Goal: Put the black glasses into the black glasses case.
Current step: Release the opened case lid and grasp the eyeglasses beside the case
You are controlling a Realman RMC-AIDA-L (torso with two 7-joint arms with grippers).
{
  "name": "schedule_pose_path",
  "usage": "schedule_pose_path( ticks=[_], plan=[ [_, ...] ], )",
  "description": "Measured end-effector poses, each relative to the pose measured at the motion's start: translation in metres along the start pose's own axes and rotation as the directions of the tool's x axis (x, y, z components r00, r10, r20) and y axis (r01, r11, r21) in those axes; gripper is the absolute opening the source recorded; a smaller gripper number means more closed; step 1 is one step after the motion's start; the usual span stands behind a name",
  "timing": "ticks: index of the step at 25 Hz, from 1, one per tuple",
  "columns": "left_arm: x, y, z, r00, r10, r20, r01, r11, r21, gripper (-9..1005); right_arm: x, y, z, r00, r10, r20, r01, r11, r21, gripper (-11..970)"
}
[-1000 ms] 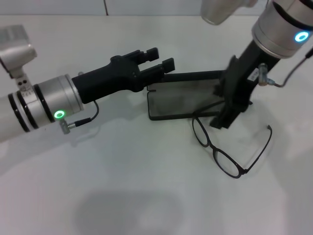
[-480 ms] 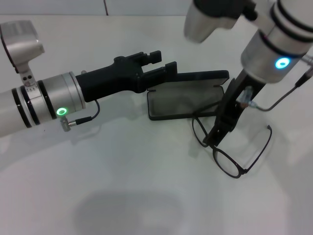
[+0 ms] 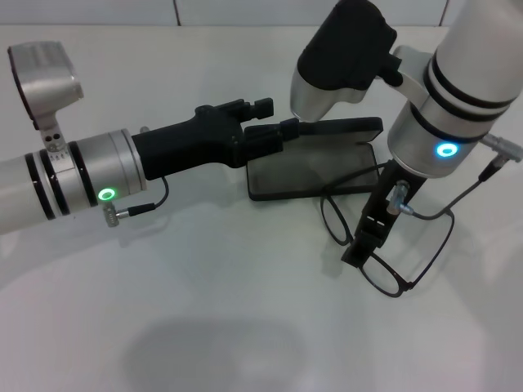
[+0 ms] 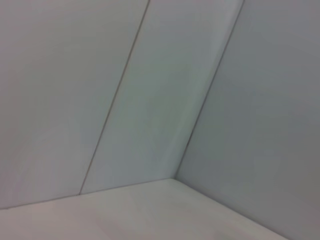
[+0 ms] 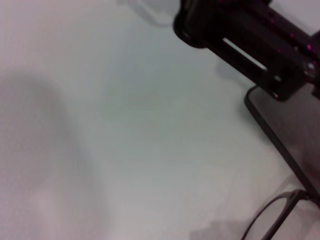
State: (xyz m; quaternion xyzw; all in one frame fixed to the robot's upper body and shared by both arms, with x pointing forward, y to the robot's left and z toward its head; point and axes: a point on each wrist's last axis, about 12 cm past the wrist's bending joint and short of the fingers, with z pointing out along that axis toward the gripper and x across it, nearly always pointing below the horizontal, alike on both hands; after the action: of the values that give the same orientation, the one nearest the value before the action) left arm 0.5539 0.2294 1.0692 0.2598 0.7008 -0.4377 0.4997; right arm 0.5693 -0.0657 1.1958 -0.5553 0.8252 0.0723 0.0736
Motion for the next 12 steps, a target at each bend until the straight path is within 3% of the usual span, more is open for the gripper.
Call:
schedule_pose_path(
  ticks=[12],
  plan=[
    [0.002,-0.001,0.000,1.000,0.006,-0.014,-0.006,1.000,0.004,652,0.012,-0.003,0.031,0.998,0.052,0.022,-0.052,0.998,0.016,763]
  ],
)
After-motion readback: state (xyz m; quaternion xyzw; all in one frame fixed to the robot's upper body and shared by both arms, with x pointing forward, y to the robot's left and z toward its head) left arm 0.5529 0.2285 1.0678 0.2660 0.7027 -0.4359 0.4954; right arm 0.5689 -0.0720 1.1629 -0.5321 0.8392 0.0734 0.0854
